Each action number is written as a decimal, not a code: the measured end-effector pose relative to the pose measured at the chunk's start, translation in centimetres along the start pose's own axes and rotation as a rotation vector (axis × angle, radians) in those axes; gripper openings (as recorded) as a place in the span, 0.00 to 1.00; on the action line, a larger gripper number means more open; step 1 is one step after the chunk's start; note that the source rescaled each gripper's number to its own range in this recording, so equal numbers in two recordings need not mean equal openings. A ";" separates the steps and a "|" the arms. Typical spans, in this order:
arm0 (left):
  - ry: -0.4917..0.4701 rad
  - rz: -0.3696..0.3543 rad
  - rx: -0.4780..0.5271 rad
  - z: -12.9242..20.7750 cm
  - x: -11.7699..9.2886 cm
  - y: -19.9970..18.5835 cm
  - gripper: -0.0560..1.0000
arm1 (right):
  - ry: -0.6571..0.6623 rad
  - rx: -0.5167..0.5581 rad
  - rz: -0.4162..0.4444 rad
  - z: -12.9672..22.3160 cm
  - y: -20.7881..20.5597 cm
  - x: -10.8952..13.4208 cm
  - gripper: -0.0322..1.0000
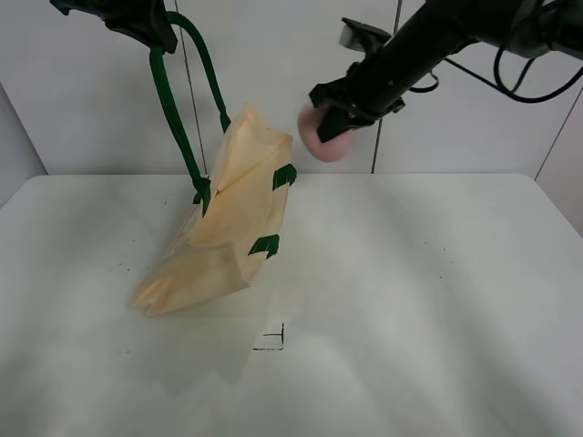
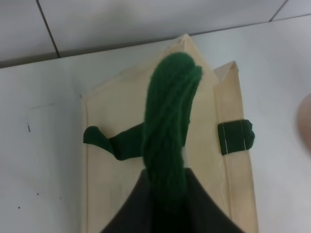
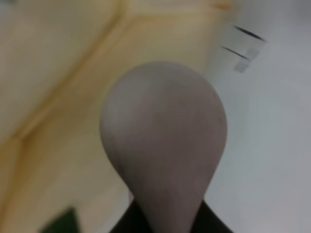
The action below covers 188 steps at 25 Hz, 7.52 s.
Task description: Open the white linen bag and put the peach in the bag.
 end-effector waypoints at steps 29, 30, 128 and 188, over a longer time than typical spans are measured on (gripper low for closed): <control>0.000 0.001 0.000 0.0 0.0 0.0 0.05 | 0.075 0.067 -0.085 3.0 12.6 3.5 0.98; -0.001 0.002 0.000 0.0 0.0 0.0 0.05 | 0.073 0.086 -0.068 3.1 12.4 3.2 0.99; -0.035 -0.052 0.451 7.7 2.0 18.6 0.15 | 0.128 -0.502 0.692 37.8 -24.6 10.3 1.00; -0.158 -0.291 0.230 35.3 11.0 -8.1 0.98 | 0.128 -0.502 0.692 37.8 -24.6 10.3 1.00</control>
Point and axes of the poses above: a point on each arm's last joint axis where the gripper is mounted, y pointing out along that axis toward the gripper, x along the wrist's bending axis when the last joint is at zero, z = x × y, the point moved 3 cm from there along y, pointing out along that axis toward the gripper, and after that the axes turned 5 degrees about -y, right-handed, at the moved point
